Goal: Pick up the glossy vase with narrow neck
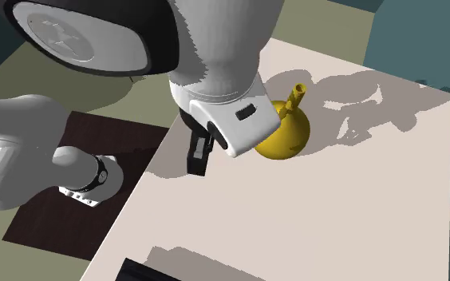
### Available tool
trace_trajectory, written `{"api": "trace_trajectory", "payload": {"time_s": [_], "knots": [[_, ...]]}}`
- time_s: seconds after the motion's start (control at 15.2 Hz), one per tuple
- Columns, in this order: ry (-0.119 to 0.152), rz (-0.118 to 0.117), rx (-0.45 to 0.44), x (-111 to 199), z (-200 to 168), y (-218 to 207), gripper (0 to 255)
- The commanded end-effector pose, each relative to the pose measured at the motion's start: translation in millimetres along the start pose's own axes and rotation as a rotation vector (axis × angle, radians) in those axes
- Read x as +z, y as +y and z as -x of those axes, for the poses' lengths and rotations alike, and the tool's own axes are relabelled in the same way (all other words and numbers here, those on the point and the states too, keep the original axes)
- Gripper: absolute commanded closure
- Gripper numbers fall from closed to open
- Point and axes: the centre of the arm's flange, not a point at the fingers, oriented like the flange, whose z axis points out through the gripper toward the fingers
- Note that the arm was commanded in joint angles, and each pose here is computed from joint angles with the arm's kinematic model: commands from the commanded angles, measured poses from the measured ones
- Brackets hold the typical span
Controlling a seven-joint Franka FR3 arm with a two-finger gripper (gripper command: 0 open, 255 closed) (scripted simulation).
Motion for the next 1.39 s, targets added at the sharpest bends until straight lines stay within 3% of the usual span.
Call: {"api": "trace_trajectory", "payload": {"time_s": [0.0,0.99,1.32], "knots": [[0.001,-0.002,-0.001,-3,-18,-18,0],[0.01,-0.016,-0.011,-37,-162,-146,0],[0.01,-0.016,-0.012,-18,-171,-151,0]]}}
